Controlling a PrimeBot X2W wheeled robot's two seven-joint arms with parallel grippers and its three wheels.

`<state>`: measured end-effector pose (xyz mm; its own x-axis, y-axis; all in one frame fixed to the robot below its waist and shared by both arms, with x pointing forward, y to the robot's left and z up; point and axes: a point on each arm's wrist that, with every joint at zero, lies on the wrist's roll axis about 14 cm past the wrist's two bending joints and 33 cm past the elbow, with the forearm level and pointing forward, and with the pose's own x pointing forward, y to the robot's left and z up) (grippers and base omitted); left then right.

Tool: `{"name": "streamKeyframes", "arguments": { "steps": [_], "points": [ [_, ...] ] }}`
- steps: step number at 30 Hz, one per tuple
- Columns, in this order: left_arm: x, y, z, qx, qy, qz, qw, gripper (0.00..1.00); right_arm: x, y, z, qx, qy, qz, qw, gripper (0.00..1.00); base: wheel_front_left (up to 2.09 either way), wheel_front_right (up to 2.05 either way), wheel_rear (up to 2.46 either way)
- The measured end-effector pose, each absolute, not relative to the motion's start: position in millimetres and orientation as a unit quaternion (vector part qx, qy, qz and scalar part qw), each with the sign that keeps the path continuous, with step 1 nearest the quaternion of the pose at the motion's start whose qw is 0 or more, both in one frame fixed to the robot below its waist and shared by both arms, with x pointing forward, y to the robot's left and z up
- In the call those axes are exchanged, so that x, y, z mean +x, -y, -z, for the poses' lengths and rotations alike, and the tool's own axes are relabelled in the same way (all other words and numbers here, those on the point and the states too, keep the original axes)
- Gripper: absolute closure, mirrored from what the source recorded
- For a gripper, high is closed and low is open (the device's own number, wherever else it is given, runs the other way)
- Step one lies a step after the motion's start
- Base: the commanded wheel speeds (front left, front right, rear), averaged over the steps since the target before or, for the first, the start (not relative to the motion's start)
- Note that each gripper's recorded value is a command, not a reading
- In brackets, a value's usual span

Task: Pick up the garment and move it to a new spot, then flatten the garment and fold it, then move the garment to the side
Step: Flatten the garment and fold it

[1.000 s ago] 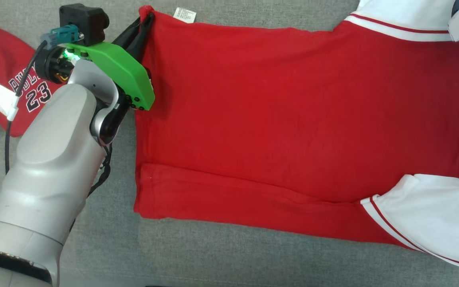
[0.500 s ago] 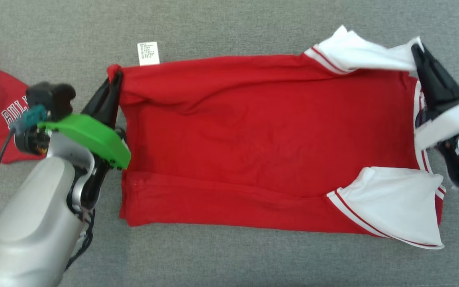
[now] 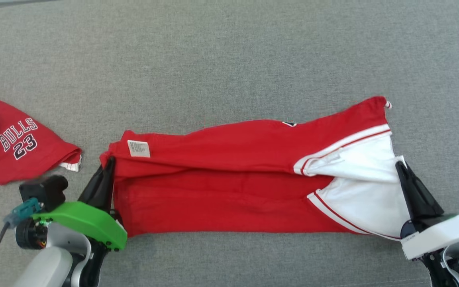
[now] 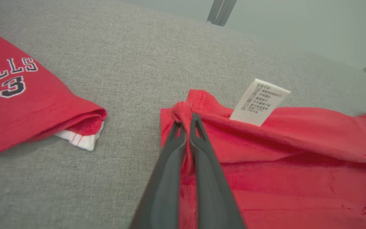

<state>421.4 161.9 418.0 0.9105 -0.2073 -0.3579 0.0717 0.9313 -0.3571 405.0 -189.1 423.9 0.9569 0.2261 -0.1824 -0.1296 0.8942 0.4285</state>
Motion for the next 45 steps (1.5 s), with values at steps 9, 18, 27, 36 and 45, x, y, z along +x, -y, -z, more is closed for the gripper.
{"name": "streamKeyframes", "arguments": {
  "steps": [9, 18, 27, 36, 45],
  "points": [
    [395.4, -167.3, -410.7, -0.158, -0.207, 0.042, 0.965, 0.00, 377.7, 194.4, -430.2, 0.176, -0.107, -0.072, 0.976, 0.00, 0.00, 0.00, 0.00],
    [411.9, -164.7, -462.8, -0.108, -0.072, 0.013, 0.991, 0.00, 392.4, 197.2, -492.4, 0.096, -0.002, -0.068, 0.993, 0.00, 0.00, 0.00, 0.00],
    [403.5, -155.4, -488.2, -0.086, -0.025, 0.026, 0.996, 0.00, 389.2, 190.5, -516.0, 0.079, 0.015, -0.071, 0.994, 0.00, 0.00, 0.00, 0.00],
    [405.2, -155.1, -488.9, -0.087, -0.019, 0.025, 0.996, 0.00, 392.6, 194.2, -510.5, 0.077, 0.000, -0.063, 0.995, 0.00, 0.00, 0.00, 0.00],
    [428.1, -148.4, -493.1, -0.093, 0.002, 0.036, 0.995, 0.00, 392.1, 201.5, -425.5, 0.089, -0.128, -0.047, 0.987, 0.00, 0.00, 0.00, 0.00]
  ]
}}
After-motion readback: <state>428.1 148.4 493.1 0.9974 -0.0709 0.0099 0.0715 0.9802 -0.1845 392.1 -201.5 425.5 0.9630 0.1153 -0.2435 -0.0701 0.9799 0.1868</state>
